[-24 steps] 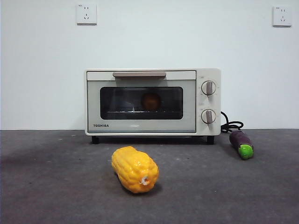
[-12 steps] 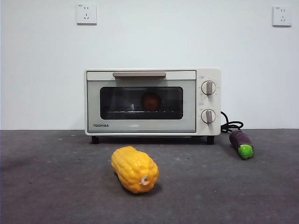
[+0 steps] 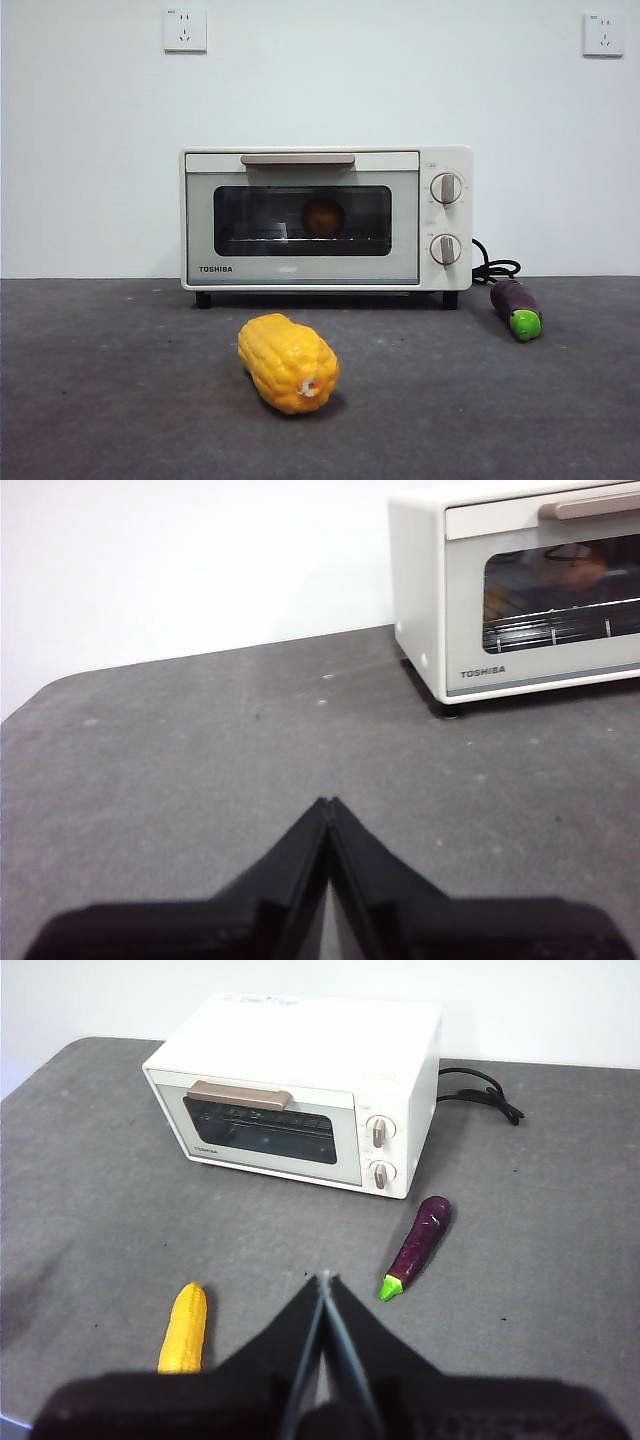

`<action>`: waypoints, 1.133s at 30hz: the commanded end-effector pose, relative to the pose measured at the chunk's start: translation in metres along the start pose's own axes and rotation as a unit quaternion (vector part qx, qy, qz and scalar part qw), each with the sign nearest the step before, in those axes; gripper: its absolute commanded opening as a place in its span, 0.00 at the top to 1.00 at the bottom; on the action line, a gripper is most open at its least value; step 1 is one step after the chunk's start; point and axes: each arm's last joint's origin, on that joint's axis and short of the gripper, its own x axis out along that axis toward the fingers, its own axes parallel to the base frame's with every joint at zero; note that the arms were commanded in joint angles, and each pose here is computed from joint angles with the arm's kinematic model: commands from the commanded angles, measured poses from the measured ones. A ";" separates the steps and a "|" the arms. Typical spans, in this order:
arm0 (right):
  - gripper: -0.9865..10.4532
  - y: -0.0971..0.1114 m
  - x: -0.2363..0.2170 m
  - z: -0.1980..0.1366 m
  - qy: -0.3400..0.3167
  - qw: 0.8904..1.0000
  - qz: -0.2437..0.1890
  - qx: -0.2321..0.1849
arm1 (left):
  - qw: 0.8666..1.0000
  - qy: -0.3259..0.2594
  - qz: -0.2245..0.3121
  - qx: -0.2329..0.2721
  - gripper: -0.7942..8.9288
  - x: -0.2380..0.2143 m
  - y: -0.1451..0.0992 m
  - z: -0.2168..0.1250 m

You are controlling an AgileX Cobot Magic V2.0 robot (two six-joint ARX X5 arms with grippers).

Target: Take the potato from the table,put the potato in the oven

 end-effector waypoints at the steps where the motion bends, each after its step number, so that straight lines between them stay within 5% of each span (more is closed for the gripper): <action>1: 0.91 0.000 0.002 -0.003 0.012 1.000 -0.005 -0.006 | 1.000 0.016 0.012 -0.004 0.92 -0.001 0.000 -0.007; 34: 0.91 0.000 0.002 -0.003 0.012 1.000 -0.006 -0.007 | 0.997 0.063 0.026 -0.030 0.92 0.000 -0.001 -0.016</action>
